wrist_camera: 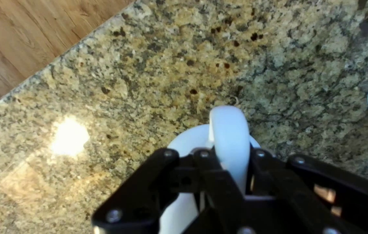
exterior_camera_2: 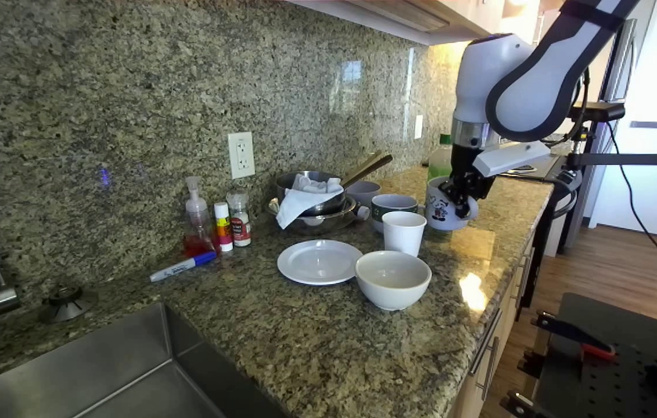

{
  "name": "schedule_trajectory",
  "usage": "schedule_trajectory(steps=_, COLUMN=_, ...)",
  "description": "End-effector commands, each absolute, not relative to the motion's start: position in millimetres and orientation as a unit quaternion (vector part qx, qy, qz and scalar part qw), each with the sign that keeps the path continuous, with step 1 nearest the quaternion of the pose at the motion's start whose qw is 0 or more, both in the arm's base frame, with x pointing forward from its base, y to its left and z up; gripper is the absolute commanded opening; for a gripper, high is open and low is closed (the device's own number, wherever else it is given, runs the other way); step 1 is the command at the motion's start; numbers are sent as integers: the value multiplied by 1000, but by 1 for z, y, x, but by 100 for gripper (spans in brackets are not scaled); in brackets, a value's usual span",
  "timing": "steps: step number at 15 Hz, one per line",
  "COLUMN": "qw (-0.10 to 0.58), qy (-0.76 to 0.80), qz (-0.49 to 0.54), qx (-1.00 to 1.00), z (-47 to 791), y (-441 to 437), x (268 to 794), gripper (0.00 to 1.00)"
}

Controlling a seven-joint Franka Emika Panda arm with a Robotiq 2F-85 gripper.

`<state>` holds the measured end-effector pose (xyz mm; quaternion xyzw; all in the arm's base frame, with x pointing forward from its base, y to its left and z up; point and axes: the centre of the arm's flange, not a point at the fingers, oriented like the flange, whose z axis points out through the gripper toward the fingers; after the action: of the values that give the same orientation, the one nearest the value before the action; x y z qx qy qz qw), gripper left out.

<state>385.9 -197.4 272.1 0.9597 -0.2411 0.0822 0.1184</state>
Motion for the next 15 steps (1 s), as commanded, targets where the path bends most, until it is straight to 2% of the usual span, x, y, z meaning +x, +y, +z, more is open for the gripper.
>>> schedule_trajectory(steps=1, qw=129, qy=-237, qz=91, qx=959, z=314, y=-191, x=395, gripper=4)
schedule_trajectory(steps=7, qw=139, qy=-233, qz=95, qx=958, z=354, y=-185, x=410, gripper=4)
schedule_trajectory(steps=15, qw=116, qy=-192, qz=125, qx=967, z=375, y=-160, x=439, gripper=4)
